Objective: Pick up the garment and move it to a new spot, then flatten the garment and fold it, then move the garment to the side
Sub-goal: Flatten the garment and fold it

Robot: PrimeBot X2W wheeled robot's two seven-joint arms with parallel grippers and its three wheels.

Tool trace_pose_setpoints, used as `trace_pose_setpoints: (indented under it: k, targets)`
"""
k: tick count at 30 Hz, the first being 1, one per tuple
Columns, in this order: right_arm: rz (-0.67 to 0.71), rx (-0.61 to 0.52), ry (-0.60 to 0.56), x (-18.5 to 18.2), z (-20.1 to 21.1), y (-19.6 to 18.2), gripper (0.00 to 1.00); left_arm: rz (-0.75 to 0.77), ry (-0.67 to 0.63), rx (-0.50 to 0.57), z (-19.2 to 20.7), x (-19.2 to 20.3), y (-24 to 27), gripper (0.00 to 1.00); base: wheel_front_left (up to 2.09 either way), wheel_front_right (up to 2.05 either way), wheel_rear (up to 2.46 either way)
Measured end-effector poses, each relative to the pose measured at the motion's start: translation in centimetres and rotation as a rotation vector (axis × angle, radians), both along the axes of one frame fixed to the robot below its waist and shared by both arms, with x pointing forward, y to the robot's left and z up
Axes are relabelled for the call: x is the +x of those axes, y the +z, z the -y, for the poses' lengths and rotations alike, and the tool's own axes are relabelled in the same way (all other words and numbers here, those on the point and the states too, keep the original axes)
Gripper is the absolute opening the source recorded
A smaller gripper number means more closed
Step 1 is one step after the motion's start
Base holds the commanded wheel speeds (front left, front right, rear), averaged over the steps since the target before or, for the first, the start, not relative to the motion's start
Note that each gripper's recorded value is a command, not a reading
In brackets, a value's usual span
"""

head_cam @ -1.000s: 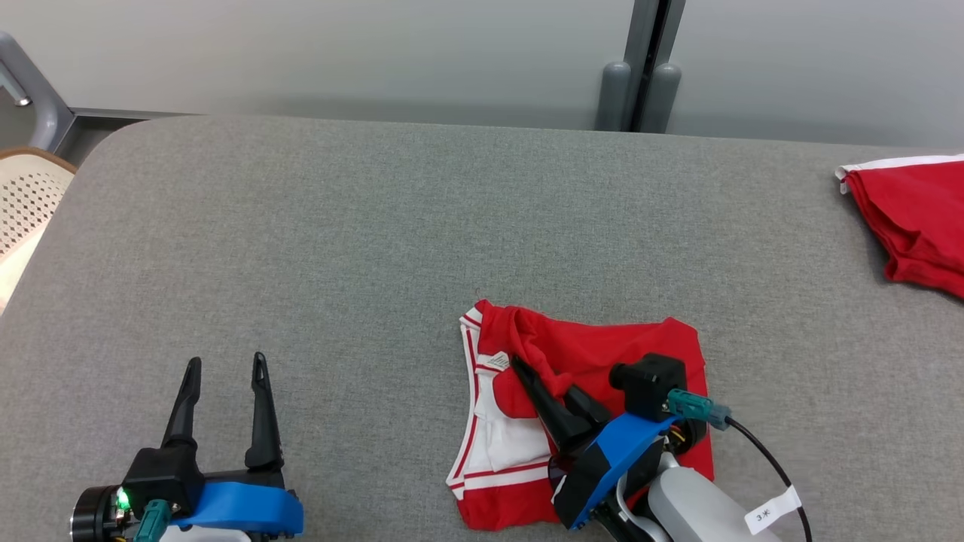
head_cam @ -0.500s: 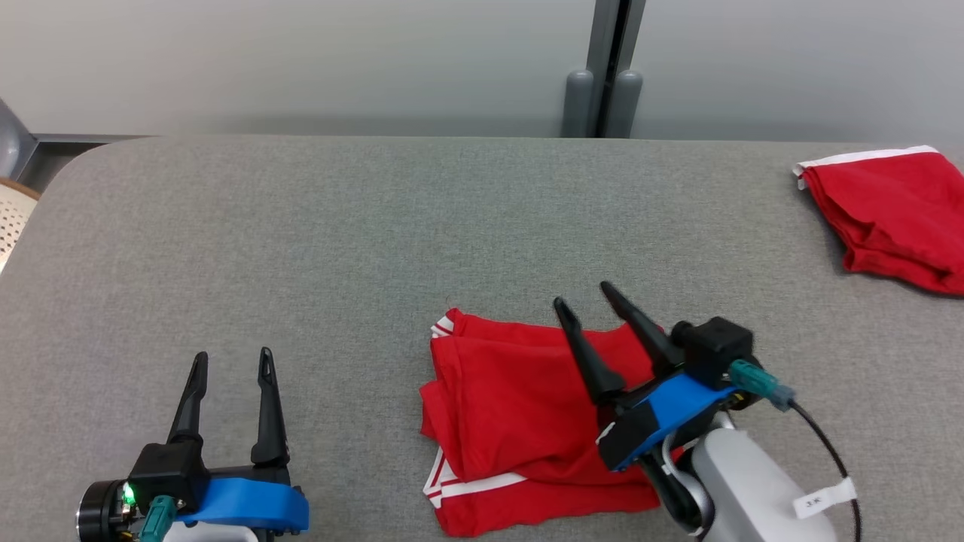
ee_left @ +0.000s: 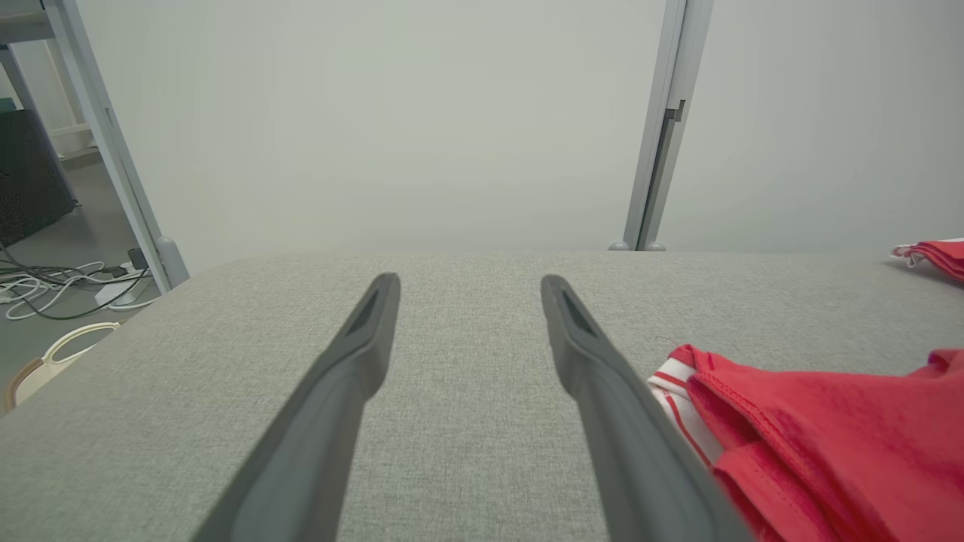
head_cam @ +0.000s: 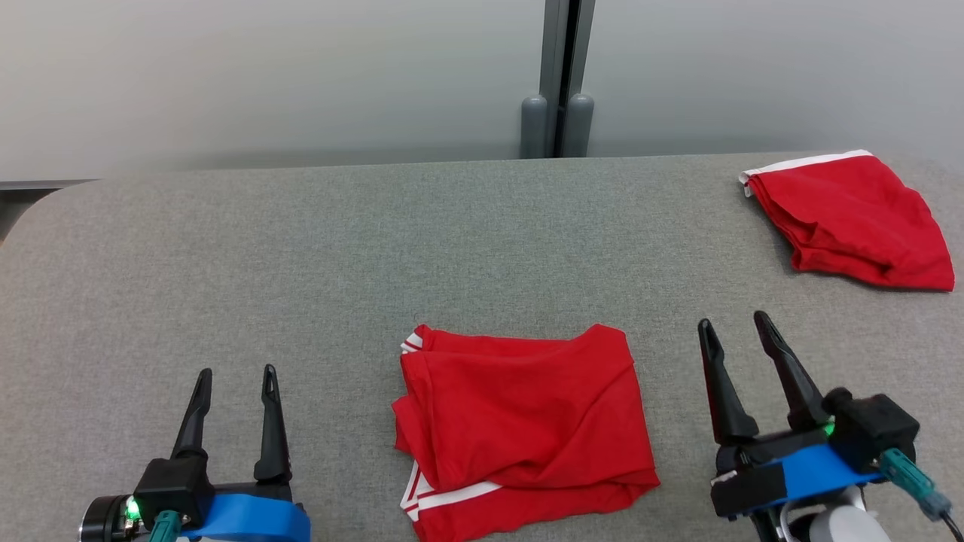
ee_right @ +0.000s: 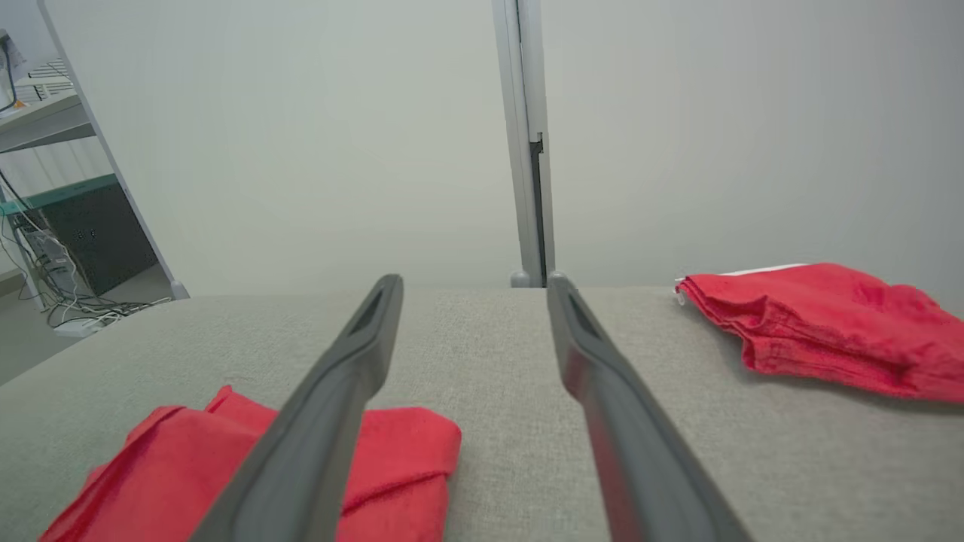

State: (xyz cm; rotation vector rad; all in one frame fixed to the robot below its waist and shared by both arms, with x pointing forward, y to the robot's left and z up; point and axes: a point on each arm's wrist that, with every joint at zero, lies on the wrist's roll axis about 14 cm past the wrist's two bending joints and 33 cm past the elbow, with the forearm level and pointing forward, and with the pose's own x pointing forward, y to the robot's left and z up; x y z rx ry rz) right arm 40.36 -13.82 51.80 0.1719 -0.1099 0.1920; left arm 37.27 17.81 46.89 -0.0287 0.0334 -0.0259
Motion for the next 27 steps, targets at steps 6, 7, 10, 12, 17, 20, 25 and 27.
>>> trace_pose_setpoints:
  k: [6, 7, 10, 12, 17, 20, 25, 27]
  targets:
    - [-0.021, -0.001, -0.046, -2.4, 1.3, -0.8, 1.00, 0.002, -0.008, 0.006, 0.1, -0.4, 0.1, 1.00, 0.00, 0.00, 0.00]
    - [-0.024, 0.000, -0.049, -2.7, 1.4, -1.0, 1.00, 0.001, -0.008, 0.007, 0.1, -0.5, 0.1, 1.00, 0.00, 0.00, 0.00]
    - [-0.033, 0.003, -0.053, -3.2, 1.4, -1.2, 1.00, 0.000, -0.007, 0.011, 0.1, -0.7, 0.0, 1.00, 0.00, 0.00, 0.00]
    - [-0.036, 0.003, -0.053, -3.4, 1.4, -1.3, 1.00, 0.001, -0.010, 0.012, 0.1, -0.8, 0.1, 1.00, 0.00, 0.00, 0.00]
    - [-0.037, 0.003, -0.048, -3.4, 1.2, -1.3, 1.00, 0.006, -0.031, 0.010, 0.6, -0.8, 0.2, 1.00, 0.00, 0.00, 0.00]
    - [-0.038, 0.004, -0.044, -3.2, 1.1, -1.4, 1.00, 0.003, -0.080, 0.004, 2.0, -1.0, 0.1, 1.00, 0.00, 0.00, 0.00]
    - [-0.045, 0.009, -0.037, -3.0, 0.8, -1.6, 1.00, -0.033, -0.204, -0.009, 5.6, -1.7, -1.0, 1.00, 0.00, 0.00, 0.00]
    - [-0.049, 0.012, -0.036, -3.0, 0.8, -1.7, 1.00, -0.055, -0.272, -0.011, 7.6, -2.2, -1.6, 1.00, 0.00, 0.00, 0.00]
